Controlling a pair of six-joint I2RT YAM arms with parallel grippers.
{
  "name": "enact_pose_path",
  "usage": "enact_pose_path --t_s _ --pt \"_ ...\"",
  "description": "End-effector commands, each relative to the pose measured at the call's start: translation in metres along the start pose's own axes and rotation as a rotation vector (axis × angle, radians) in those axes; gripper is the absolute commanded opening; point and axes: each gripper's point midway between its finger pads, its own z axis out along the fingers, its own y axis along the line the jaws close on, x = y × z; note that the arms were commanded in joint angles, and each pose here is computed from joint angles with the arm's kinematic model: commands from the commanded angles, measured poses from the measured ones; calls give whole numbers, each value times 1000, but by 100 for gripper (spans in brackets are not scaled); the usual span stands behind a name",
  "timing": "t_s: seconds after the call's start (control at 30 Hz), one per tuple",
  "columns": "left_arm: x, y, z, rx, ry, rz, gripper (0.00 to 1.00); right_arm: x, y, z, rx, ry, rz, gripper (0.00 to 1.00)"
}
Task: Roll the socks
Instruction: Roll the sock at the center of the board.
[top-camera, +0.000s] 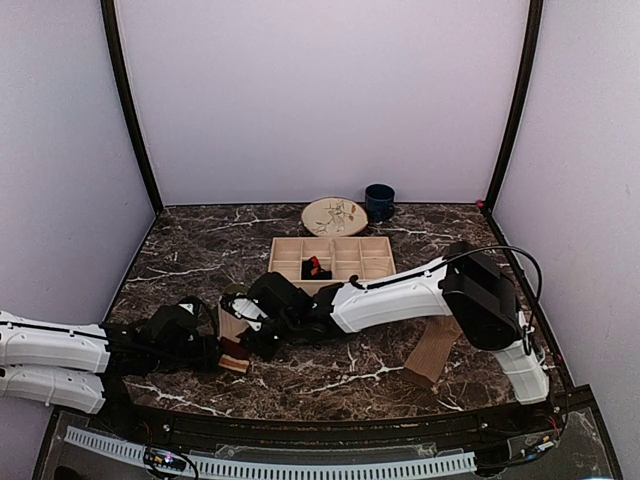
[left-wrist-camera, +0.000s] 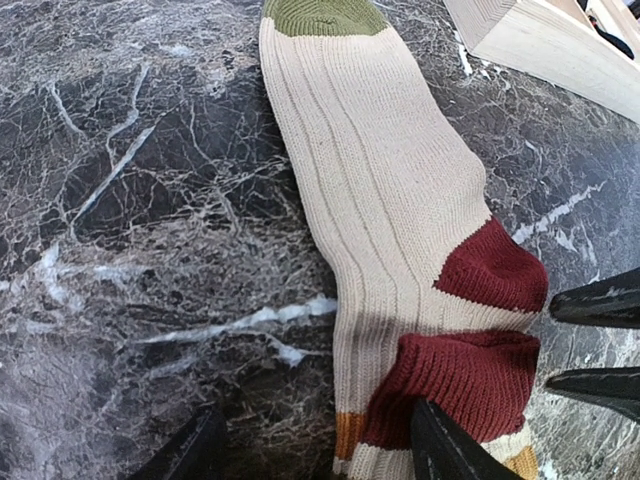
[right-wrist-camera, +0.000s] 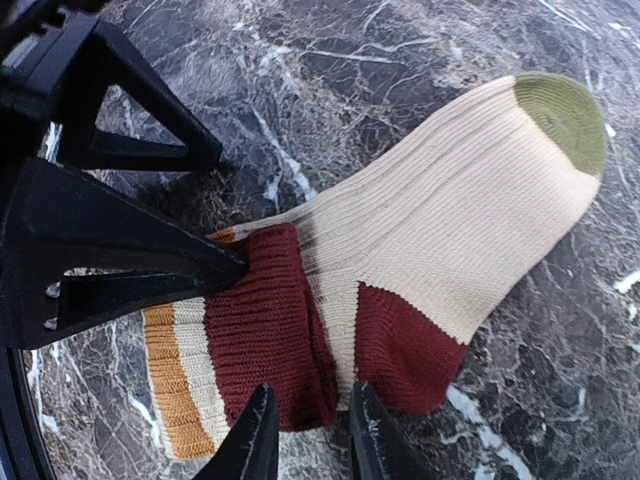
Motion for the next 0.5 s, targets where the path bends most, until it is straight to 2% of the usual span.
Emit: enact_pose_path --t_s 0.0,0.17,0.47 --pt "15 9 0 -15 44 -10 66 -34 5 -22 21 -113 -26 25" --pt "19 12 1 -21 60 -23 62 -33 6 -28 67 -134 -66 27" --pt "22 17 1 -38 61 -44 61 -15 25 -44 178 -149 -254 34"
